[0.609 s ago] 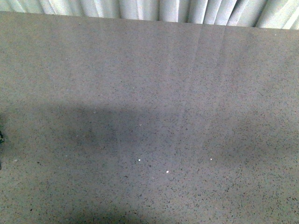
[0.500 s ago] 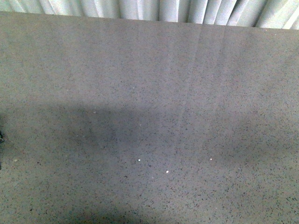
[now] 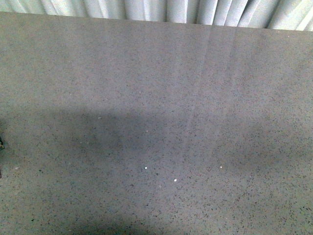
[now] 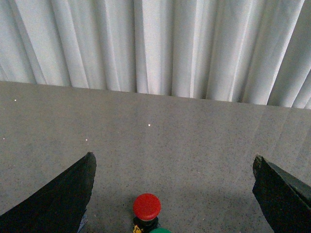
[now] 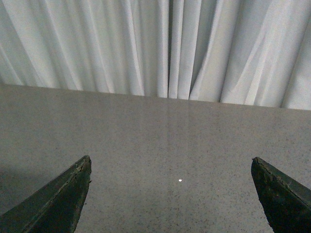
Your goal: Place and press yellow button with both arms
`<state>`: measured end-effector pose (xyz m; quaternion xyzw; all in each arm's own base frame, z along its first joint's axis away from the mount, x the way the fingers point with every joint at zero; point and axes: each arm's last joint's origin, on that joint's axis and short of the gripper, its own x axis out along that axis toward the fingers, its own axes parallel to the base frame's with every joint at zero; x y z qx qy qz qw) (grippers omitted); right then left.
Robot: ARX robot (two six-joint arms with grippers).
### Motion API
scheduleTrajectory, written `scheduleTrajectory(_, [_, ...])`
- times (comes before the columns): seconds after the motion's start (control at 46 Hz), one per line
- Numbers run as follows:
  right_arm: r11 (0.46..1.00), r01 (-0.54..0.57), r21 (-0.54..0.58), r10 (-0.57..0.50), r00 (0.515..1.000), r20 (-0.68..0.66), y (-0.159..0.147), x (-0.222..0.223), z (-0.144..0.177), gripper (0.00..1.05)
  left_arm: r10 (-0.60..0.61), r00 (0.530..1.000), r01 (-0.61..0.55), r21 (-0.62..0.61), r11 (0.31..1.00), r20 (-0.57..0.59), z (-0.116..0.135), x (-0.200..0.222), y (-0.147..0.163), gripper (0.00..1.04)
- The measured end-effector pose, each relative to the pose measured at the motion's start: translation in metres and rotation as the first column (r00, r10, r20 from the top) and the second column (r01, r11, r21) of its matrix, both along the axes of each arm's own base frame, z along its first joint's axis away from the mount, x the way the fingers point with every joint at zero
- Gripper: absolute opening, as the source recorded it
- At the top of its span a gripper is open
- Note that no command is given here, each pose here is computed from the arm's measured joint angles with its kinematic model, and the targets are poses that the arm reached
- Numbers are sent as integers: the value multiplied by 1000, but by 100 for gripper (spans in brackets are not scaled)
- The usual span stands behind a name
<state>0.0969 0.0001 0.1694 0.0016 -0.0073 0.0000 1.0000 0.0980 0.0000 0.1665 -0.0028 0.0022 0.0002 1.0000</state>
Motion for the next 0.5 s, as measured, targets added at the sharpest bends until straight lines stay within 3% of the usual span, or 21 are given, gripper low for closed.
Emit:
scheduleTrajectory(0.087, [1000, 0, 0, 0, 1000, 0, 0, 0, 0, 96, -26, 999, 25, -7, 1000, -32, -1, 0, 0, 96])
scheduleTrajectory(0.152, [1000, -2, 0, 2, 1000, 0, 0, 0, 0, 96, -203, 941, 181, -105, 978, -270, 1, 3, -2, 96])
scheduleTrajectory(0.196, [1000, -2, 0, 2, 1000, 0, 0, 0, 0, 96, -260, 904, 219, -154, 963, -339, 2, 11, -3, 96])
scheduleTrajectory(0.283, [1000, -2, 0, 2, 1000, 0, 0, 0, 0, 96, -268, 893, 214, -181, 960, -362, 4, 25, -1, 96])
scheduleTrajectory(0.5, [1000, -2, 0, 2, 1000, 0, 0, 0, 0, 96, -153, 916, 92, -178, 980, -370, -2, 74, 24, 96])
